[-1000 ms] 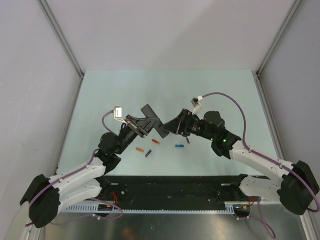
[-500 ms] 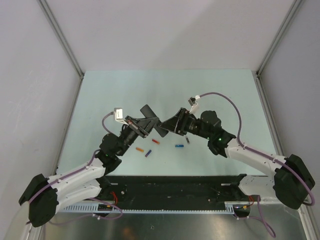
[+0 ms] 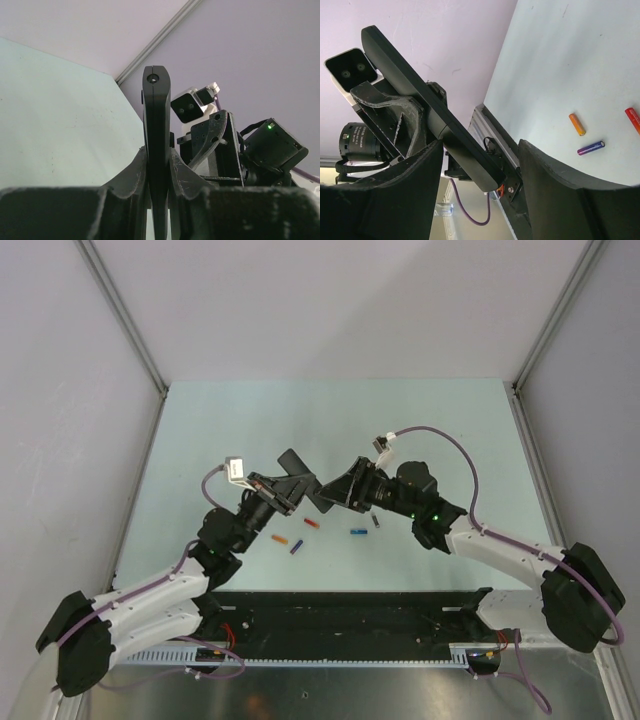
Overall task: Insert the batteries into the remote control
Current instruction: Remove the battery cover from the remote control.
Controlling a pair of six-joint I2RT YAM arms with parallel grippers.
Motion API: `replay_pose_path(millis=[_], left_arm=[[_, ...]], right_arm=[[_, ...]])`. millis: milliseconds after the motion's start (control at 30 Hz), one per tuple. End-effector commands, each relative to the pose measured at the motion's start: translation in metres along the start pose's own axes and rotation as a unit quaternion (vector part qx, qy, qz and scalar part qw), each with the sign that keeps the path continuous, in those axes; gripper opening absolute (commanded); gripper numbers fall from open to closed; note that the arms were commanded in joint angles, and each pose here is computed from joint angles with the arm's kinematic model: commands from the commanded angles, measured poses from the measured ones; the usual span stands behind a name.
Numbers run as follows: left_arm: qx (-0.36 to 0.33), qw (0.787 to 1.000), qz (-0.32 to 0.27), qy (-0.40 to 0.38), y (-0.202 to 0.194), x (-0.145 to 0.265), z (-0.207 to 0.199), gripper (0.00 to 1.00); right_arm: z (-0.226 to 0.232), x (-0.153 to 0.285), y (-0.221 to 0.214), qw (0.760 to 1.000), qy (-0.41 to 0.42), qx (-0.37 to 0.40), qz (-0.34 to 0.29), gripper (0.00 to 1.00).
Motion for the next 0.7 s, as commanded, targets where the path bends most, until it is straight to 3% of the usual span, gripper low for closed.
replay_pose_path(millis=[0,167,367,500,600,633,667], left_arm=[[-0.009,0.999,-0.031,-0.015,0.0176,-0.0017,-0.0116,0.0],[-0.008,0.999,-0.03,-0.017,0.0171,-0.0019,-0.0127,0.0],[-0.007,0.999,-0.035,-0.018,0.0196,-0.0009,-0.0139,0.0],[-0.007,0.999,-0.038,-0.021,0.0225,-0.0014,-0.016,0.0],[-0.007,0.999,-0.038,-0.021,0.0226,-0.0021,-0.0165,0.0],[-0.007,0.999,-0.037,-0.023,0.0223,-0.0023,-0.0172,0.0],[-0.008,0.999,-0.035,-0.02,0.021,-0.0025,-0.0156,0.0]], right_arm=[[0.0067,-0.0025,-0.0009,1.0,0.018,0.002,0.003,0.69],[0.0073,-0.0035,-0.0008,1.0,0.021,0.001,0.004,0.66],[0.003,-0.0049,-0.0036,1.0,0.016,-0.002,0.011,0.45],[0.0031,-0.0053,-0.0055,1.0,0.015,-0.002,0.015,0.42],[0.0036,-0.0053,-0.0055,1.0,0.017,0.0,0.015,0.46],[0.004,-0.0053,-0.0056,1.0,0.018,0.0,0.016,0.51],[0.0054,-0.005,-0.0055,1.0,0.021,0.001,0.015,0.62]])
Point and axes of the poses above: each gripper's point midway between its finger pads, its own x axis back along the fingers, its own z axis along the line the jaws close on, y = z × x, the point moved 3 cm from there along x, back along the fingers, and after that the axes turned 10 degrees about -x, right-handed, at the moved point
